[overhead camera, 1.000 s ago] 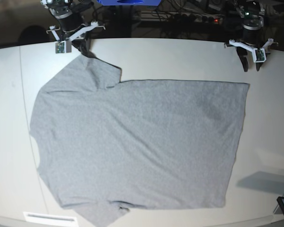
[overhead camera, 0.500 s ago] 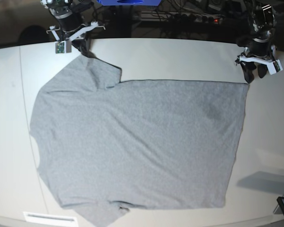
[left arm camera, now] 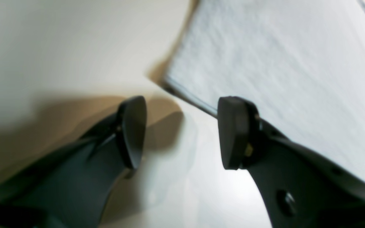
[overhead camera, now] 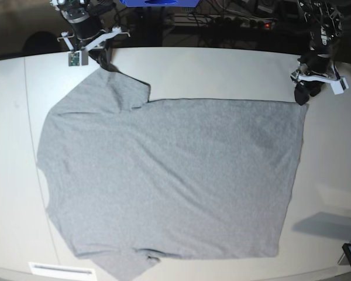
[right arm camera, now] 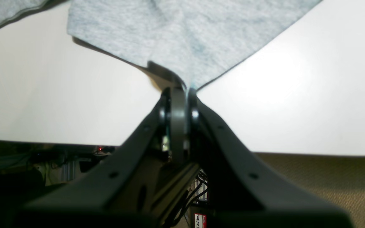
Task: Fold the T-shirt properly
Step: 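Grasp the shirt's shoulder corners with the right and left grippers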
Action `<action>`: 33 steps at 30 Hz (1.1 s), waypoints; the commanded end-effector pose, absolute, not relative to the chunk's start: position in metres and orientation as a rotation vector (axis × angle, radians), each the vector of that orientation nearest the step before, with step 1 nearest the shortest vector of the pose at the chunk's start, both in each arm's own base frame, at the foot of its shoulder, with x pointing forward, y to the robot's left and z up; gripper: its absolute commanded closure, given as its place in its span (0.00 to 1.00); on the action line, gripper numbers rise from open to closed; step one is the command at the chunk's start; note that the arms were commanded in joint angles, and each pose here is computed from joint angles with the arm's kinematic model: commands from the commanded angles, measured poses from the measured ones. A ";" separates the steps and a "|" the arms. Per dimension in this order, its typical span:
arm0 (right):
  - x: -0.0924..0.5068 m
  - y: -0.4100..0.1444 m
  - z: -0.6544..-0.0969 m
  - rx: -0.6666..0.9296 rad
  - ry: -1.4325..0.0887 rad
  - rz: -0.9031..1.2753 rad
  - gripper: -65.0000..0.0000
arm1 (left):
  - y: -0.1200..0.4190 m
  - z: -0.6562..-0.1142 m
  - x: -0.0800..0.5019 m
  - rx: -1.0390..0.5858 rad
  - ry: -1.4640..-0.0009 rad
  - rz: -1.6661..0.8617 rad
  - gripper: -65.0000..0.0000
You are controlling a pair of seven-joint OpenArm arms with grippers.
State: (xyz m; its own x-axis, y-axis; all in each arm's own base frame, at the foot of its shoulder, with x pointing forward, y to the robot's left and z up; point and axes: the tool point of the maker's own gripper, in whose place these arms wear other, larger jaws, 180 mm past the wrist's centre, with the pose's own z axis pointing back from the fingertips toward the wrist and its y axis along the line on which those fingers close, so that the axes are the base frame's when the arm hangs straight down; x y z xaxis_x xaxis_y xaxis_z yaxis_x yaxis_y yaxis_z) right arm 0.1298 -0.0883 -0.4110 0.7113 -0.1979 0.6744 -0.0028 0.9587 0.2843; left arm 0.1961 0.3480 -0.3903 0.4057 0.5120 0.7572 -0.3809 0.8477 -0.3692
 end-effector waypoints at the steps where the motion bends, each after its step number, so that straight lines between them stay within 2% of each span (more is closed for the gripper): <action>1: 0.129 -0.088 -0.407 0.279 -0.782 -0.112 1.00 | 0.357 -0.383 0.195 -0.129 -1.027 0.569 0.46; 25: 0.130 -0.087 -0.407 0.282 -0.783 -0.111 1.00 | 0.357 -0.385 0.228 -0.096 -1.058 0.539 0.46; 33: 0.134 -0.087 -0.406 0.282 -0.788 -0.108 1.00 | 0.352 -0.398 0.238 -0.132 -0.998 0.558 0.46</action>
